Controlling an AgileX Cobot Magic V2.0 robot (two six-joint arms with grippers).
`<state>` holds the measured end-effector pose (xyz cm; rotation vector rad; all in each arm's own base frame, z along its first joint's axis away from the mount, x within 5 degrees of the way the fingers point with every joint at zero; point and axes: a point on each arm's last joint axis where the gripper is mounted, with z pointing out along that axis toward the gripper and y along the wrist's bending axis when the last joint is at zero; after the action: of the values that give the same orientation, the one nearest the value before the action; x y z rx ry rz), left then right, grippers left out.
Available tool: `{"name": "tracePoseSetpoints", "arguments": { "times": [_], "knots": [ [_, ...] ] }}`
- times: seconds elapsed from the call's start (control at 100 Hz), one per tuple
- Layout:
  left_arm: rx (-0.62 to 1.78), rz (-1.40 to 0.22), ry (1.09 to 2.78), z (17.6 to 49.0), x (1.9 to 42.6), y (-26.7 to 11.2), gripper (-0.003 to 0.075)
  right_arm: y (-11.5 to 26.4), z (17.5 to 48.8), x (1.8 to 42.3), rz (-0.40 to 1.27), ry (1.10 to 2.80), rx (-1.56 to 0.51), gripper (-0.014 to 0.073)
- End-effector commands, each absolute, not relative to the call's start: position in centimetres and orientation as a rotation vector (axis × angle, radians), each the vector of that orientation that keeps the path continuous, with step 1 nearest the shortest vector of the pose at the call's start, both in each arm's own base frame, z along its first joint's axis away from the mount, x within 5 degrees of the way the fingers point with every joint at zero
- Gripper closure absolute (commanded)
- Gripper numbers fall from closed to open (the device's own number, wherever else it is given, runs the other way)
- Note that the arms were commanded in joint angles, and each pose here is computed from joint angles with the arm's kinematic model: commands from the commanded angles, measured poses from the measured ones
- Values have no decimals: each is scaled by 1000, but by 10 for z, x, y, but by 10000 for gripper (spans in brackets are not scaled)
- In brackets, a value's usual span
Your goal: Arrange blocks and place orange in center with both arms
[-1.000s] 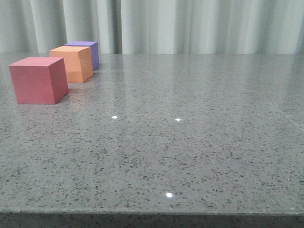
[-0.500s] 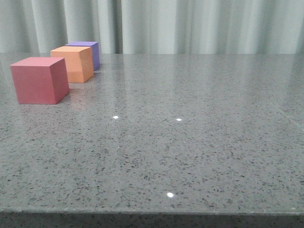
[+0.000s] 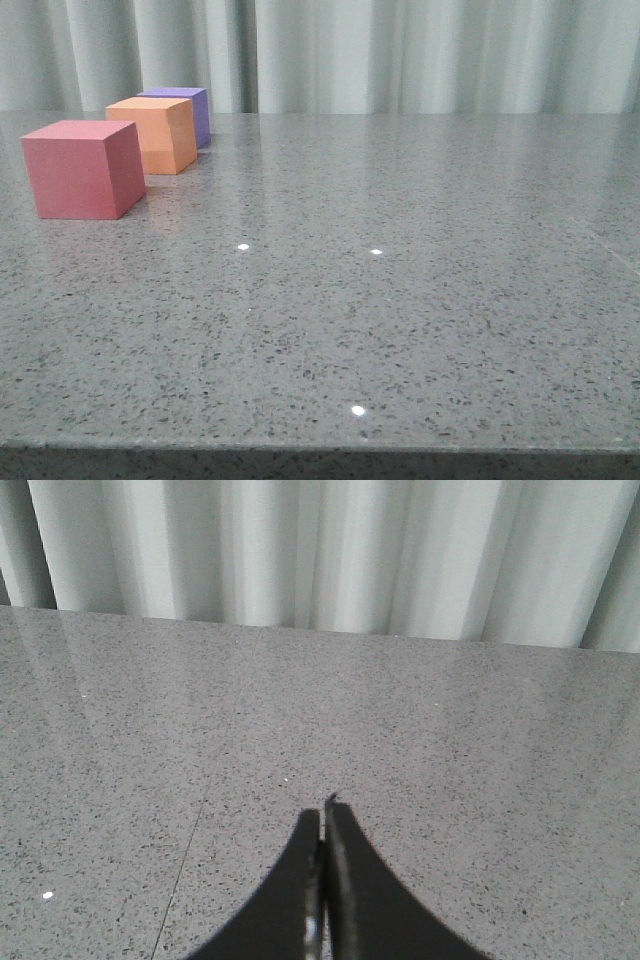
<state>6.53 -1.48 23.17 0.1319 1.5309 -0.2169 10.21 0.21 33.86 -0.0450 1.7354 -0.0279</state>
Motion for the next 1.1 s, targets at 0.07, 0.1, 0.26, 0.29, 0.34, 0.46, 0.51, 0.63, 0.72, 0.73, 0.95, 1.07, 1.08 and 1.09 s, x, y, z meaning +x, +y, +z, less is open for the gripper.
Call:
{"name": "tracePoseSetpoints", "arguments": {
  "times": [0.07,0.1,0.26,0.29,0.34,0.46,0.51,0.63,0.72,0.73,0.95,1.07,1.08,1.09],
  "knots": [
    [113,-235,1442,230,55,-12,741,3,353,104,-32,1644,-67,663],
    [112,-235,1433,227,53,-12,741,3,353,104,-32,1644,-67,663],
    [110,-227,1443,209,53,-12,741,3,353,104,-33,1646,-67,663],
    [104,-222,1451,206,53,-11,741,3,353,104,-32,1645,-67,663],
    [88,-214,1460,203,54,-11,741,3,353,104,-33,1646,-67,663],
    [52,-188,1481,201,54,-8,741,3,353,104,-33,1646,-67,663],
    [45,-184,1479,201,54,-8,741,3,353,104,-33,1646,-67,663],
    [40,-185,1479,201,54,-8,741,3,353,104,-33,1646,-67,663],
    [40,-185,1479,201,54,-8,741,3,353,104,-33,1646,-67,663],
    [40,-185,1479,201,54,-8,741,3,353,104,-33,1646,-67,663],
    [40,-185,1479,201,54,-8,741,3,353,104,-33,1646,-67,663],
    [40,-185,1479,201,54,-8,741,3,353,104,-33,1646,-67,663],
    [40,-185,1479,201,54,-8,741,3,353,104,-33,1646,-67,663],
    [40,-185,1479,201,54,-8,741,3,353,104,-33,1646,-67,663]
  ]
}}
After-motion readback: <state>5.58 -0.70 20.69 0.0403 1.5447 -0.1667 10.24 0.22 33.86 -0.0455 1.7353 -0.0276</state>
